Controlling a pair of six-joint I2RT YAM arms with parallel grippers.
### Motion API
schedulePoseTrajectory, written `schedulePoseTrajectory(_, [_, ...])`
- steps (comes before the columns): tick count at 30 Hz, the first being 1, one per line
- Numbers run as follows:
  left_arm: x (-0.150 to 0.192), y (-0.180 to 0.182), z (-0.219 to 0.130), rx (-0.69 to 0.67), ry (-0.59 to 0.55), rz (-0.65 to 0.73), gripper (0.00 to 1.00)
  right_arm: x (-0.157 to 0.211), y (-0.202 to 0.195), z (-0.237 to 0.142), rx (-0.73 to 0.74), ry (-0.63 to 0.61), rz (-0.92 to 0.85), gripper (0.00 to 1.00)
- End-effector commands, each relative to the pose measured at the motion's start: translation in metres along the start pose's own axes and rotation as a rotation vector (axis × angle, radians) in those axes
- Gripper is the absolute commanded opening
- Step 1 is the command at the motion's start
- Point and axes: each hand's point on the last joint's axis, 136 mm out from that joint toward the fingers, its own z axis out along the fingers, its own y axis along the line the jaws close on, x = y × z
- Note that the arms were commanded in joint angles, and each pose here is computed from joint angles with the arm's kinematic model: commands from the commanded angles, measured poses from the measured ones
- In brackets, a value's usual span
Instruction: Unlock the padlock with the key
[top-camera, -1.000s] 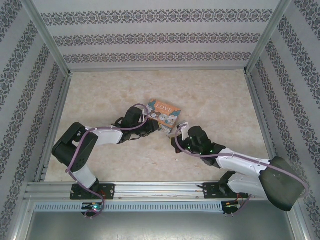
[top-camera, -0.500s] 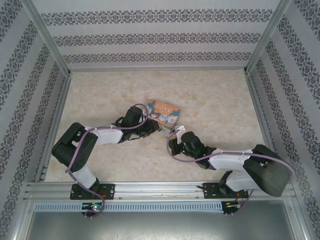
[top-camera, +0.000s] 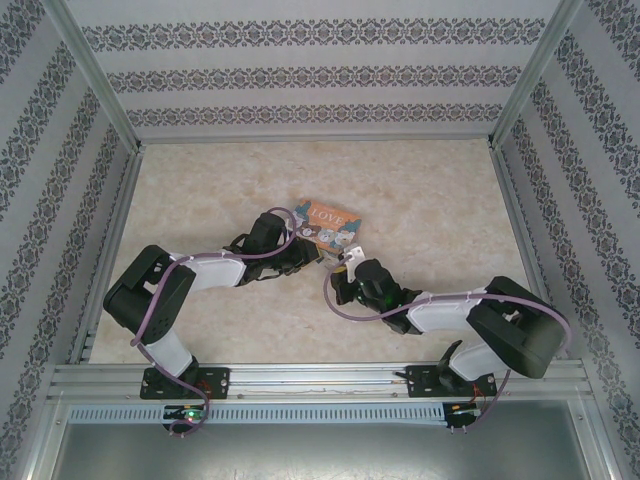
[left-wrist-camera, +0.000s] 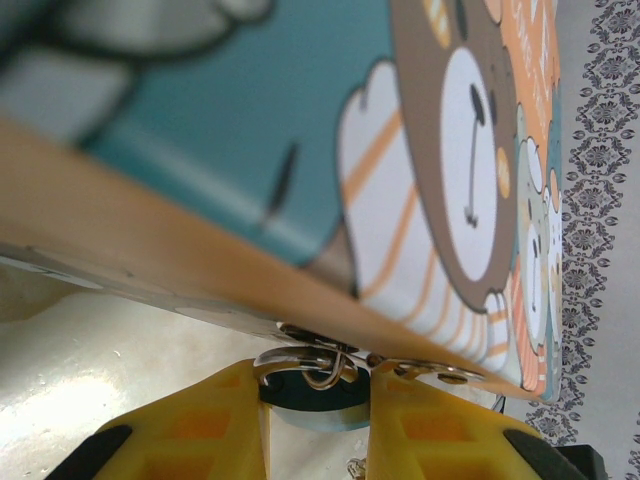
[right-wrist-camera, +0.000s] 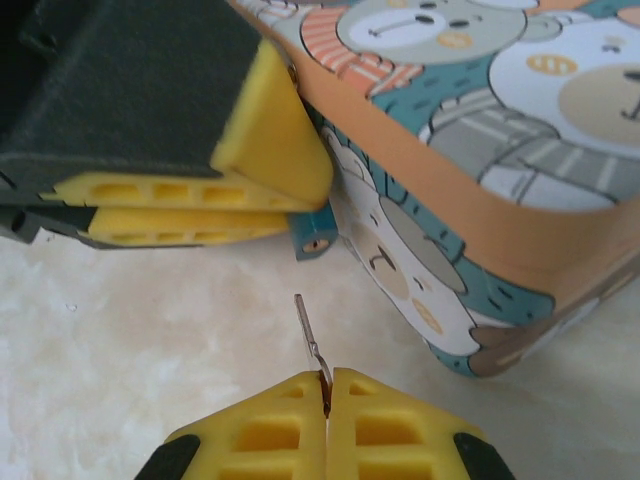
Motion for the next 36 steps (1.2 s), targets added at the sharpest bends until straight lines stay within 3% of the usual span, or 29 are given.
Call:
schedulePoseTrajectory(1, [-0.001,-0.025,-0.005,0.055,0.003,0.016,0.24,-0.016,0.006,0.004,0.001,-0.051,-0.024,0.00])
schedulePoseTrajectory(36, [-0.001,-0.029,-0.007,0.061,0.005,0.016,0.24,-0.030,0.001,0.019,0.050,-0.096,-0.074,0.00])
